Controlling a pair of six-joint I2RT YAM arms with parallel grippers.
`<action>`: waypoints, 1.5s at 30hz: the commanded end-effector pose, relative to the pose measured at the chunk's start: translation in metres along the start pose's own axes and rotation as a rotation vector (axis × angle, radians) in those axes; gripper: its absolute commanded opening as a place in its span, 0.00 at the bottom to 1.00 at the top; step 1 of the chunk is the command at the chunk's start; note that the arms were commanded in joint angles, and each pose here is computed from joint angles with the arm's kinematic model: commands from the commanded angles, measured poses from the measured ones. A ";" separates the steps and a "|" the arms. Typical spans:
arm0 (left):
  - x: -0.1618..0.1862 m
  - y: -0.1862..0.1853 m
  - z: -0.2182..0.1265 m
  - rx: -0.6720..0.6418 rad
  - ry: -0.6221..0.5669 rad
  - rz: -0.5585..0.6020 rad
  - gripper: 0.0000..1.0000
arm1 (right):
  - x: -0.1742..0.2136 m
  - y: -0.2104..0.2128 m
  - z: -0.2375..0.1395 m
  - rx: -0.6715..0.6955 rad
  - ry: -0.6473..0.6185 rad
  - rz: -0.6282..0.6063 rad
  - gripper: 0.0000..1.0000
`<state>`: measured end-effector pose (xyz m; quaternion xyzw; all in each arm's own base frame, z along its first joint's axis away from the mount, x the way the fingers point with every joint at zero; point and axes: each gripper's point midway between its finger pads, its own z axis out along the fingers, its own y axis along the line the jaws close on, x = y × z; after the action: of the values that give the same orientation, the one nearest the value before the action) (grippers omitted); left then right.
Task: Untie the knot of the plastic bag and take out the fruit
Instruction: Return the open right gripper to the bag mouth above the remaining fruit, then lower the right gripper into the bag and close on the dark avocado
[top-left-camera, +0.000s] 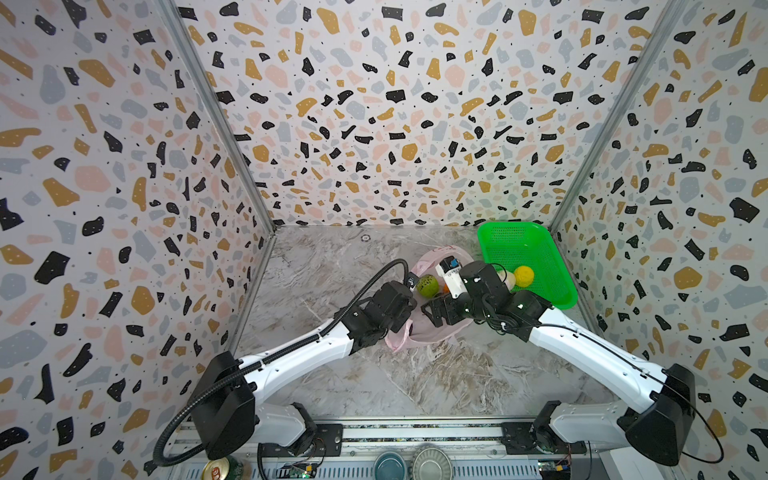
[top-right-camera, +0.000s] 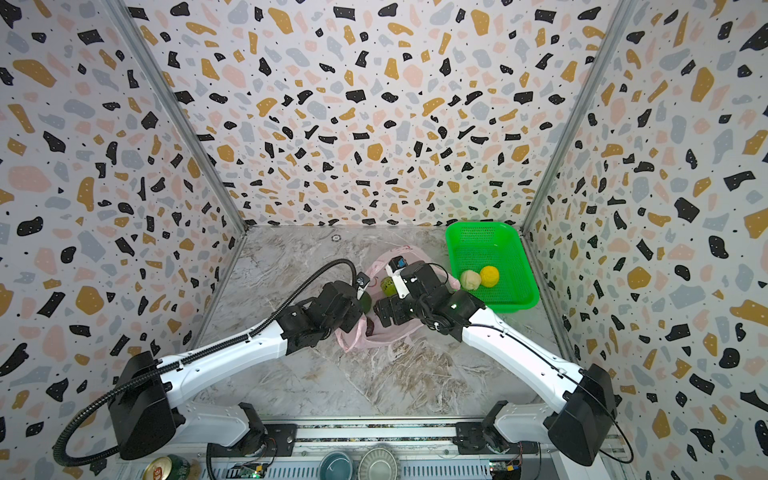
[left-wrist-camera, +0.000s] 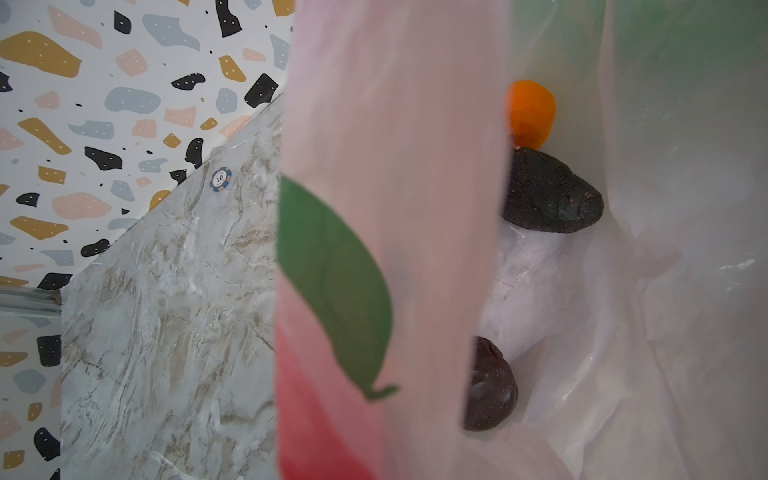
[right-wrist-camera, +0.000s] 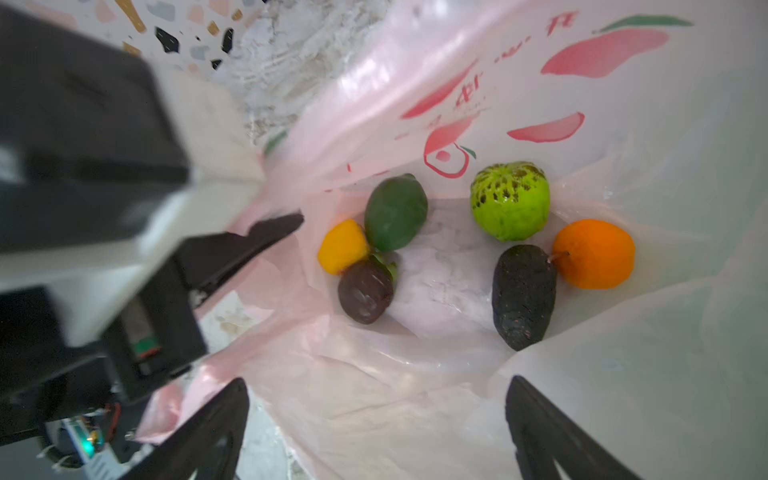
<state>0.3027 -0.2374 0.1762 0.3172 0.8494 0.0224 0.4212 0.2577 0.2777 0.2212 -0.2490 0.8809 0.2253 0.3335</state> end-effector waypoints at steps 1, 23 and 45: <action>-0.022 0.008 -0.013 -0.004 -0.061 -0.026 0.00 | -0.001 -0.007 0.005 0.057 -0.029 -0.066 0.96; -0.031 -0.008 -0.022 0.109 -0.135 -0.067 0.00 | 0.041 -0.059 0.122 0.299 0.176 -0.053 0.96; -0.025 -0.021 -0.020 0.155 -0.132 -0.058 0.00 | 0.032 -0.132 0.158 0.417 0.104 0.197 0.95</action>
<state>0.2880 -0.2589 0.1937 0.3256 0.8355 -0.0647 0.4379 0.3771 0.2496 0.0484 -0.1159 0.9485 0.0388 0.2921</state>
